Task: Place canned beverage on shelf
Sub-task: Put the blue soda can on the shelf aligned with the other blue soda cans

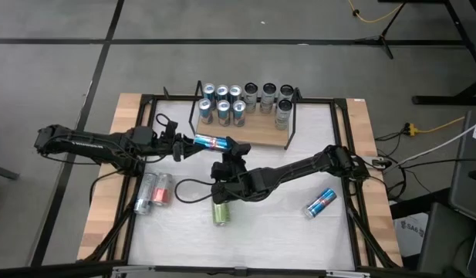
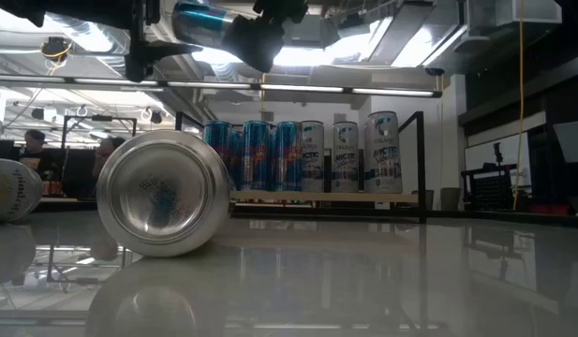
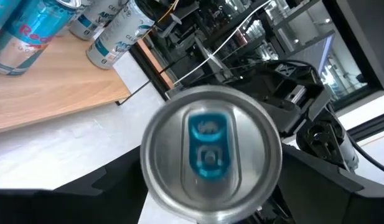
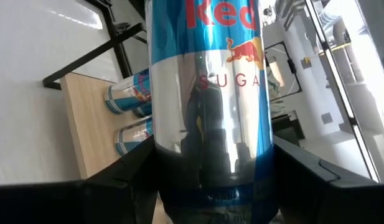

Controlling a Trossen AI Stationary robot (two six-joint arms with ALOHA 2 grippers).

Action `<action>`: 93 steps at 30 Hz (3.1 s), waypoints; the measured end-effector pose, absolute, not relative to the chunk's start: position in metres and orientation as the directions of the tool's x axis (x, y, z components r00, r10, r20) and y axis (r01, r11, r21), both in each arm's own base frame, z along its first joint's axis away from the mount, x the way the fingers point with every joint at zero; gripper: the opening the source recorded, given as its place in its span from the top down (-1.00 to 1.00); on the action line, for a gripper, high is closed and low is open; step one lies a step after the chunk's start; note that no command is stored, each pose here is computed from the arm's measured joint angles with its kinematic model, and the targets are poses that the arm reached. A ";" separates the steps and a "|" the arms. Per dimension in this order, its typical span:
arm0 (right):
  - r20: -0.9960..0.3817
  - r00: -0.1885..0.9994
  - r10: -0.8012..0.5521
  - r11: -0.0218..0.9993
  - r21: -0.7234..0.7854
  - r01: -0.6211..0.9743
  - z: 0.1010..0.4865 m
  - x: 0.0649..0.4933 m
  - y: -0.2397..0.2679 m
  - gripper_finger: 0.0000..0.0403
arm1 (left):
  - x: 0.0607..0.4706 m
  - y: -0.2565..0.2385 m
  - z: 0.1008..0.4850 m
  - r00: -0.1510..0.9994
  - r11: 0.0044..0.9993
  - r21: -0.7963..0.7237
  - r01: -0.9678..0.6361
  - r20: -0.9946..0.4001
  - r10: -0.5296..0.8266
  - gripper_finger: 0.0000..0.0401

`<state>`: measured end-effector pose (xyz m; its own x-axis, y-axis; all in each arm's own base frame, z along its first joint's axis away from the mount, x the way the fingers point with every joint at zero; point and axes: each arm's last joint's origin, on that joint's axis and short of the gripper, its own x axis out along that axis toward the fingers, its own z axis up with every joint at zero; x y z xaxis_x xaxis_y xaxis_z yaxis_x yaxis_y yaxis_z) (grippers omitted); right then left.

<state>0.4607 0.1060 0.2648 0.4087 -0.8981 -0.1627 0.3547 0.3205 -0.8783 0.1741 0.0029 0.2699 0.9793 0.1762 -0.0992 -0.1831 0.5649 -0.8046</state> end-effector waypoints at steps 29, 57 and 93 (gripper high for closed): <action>-0.137 0.391 -0.910 0.259 -0.925 0.279 0.266 0.460 0.106 -0.19 | 0.174 0.004 0.269 0.973 0.546 -0.813 -0.203 -0.106 0.203 -0.35; -0.152 0.402 -0.903 0.277 -0.921 0.274 0.266 0.460 0.106 -0.19 | 0.174 0.004 0.269 0.973 0.570 -0.795 -0.209 -0.107 0.206 -0.05; -0.164 0.409 -0.897 0.312 -0.892 0.327 0.278 0.455 0.103 -0.95 | 0.174 0.007 0.270 0.959 0.613 -0.752 -0.242 -0.089 0.270 -0.05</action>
<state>0.4552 0.1025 0.2779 0.4092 -0.8975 -0.1644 0.3271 0.3125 -0.8918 0.1737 0.0073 0.2701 0.9587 0.2704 -0.0886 -0.2424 0.6128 -0.7521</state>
